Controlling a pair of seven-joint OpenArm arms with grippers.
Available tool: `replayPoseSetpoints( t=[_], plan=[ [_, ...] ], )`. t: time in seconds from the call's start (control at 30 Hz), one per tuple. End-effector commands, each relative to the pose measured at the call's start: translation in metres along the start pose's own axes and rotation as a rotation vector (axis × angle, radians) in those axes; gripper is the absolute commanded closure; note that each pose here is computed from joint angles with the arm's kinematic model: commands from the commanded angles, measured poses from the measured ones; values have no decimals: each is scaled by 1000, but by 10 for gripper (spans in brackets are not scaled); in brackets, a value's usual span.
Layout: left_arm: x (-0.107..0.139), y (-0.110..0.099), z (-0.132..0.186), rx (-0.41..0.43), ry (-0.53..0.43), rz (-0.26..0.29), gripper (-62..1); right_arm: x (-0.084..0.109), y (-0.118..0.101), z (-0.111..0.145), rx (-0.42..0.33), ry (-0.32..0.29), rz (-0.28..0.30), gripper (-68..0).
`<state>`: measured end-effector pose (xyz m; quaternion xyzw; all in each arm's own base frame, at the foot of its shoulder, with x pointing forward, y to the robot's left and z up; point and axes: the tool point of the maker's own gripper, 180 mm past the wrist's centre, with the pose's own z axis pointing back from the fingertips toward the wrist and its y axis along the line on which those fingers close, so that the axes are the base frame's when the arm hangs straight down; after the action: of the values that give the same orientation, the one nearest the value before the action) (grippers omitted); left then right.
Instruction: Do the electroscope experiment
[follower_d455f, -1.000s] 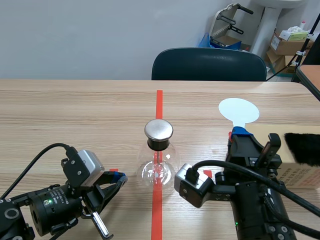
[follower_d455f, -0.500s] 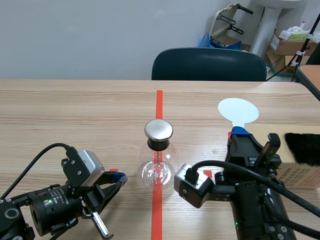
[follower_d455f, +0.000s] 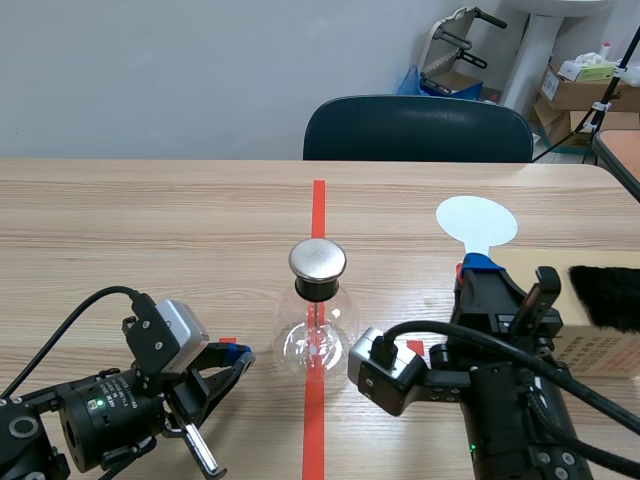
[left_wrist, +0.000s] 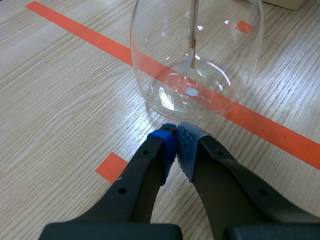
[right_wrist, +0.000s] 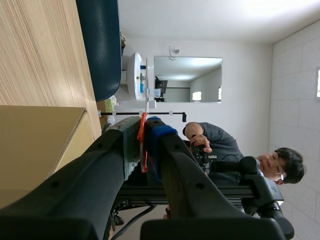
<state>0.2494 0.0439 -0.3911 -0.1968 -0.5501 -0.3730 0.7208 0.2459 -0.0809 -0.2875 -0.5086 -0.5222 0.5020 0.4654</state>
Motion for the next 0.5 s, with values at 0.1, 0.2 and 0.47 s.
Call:
replayPoseSetpoints(
  t=[0.1,0.2,0.47],
  plan=[
    [10,0,-3,1,-35,2,-28,-1,-11,-4,-36,4,-14,-10],
    [9,2,-1,1,-31,-3,-32,-1,-11,-4,-36,4,-14,-10],
    [15,5,6,-11,-39,-27,-259,-1,-17,-4,-69,4,-34,-11]
  ],
)
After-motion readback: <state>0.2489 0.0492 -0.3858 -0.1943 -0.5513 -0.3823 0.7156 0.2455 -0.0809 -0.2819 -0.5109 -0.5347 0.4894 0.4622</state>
